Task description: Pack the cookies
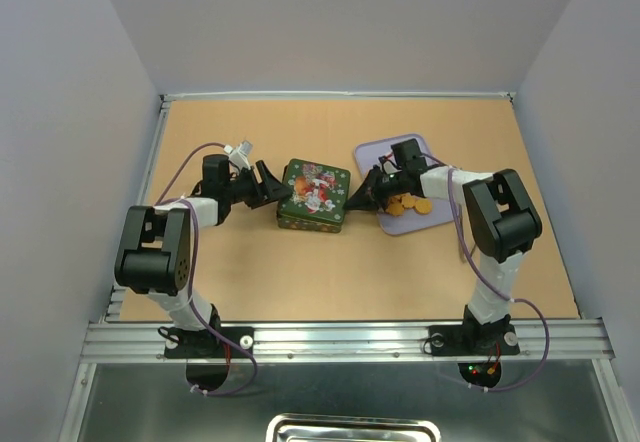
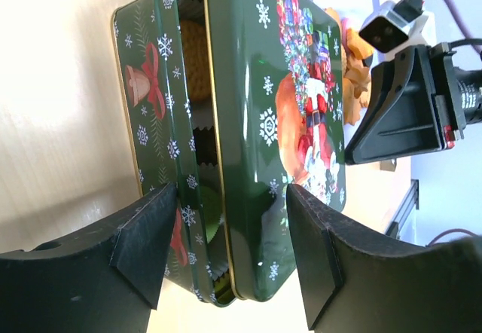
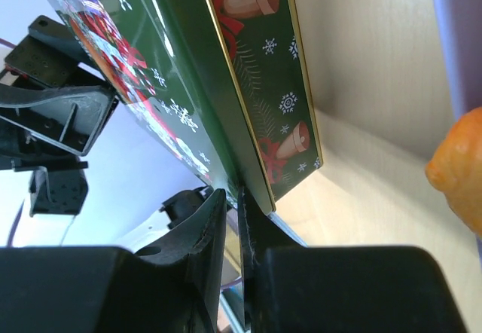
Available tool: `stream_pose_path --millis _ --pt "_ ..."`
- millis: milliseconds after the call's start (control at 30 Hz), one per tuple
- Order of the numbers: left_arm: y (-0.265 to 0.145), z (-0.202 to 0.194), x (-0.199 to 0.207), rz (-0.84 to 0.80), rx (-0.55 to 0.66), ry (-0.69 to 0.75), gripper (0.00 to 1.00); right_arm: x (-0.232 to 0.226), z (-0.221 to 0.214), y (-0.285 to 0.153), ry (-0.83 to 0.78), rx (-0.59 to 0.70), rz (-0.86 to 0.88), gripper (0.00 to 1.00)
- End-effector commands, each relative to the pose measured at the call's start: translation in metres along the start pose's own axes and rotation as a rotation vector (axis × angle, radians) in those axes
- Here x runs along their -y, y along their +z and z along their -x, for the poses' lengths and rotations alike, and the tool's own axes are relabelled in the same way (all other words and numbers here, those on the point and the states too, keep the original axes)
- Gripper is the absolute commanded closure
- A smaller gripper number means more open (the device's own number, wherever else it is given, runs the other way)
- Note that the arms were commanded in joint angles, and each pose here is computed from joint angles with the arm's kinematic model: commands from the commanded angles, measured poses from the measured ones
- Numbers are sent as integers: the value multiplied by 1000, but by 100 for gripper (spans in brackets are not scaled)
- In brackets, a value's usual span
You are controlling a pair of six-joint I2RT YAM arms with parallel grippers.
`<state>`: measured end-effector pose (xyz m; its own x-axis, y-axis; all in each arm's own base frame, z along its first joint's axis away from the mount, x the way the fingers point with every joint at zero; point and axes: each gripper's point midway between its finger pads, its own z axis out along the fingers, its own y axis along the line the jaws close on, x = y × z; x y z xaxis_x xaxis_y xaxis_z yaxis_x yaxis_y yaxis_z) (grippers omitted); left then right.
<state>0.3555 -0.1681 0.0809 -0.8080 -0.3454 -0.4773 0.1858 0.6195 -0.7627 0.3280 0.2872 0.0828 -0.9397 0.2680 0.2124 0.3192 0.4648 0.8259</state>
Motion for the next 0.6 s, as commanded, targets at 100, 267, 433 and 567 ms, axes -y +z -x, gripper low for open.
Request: stream_pose_path --millis 100,267,433,567 --pt "1 -7 15 -96 -31 23 32 -2 6 -2 -95 12 -73 83" --pt "3 -12 15 -108 -41 22 33 -5 6 6 -155 -4 -136 82" --pt "3 -14 19 -132 -47 30 34 -14 10 9 -198 2 -165 81" --pt "3 -15 19 -136 -51 32 45 -25 16 7 -218 13 -166 73"
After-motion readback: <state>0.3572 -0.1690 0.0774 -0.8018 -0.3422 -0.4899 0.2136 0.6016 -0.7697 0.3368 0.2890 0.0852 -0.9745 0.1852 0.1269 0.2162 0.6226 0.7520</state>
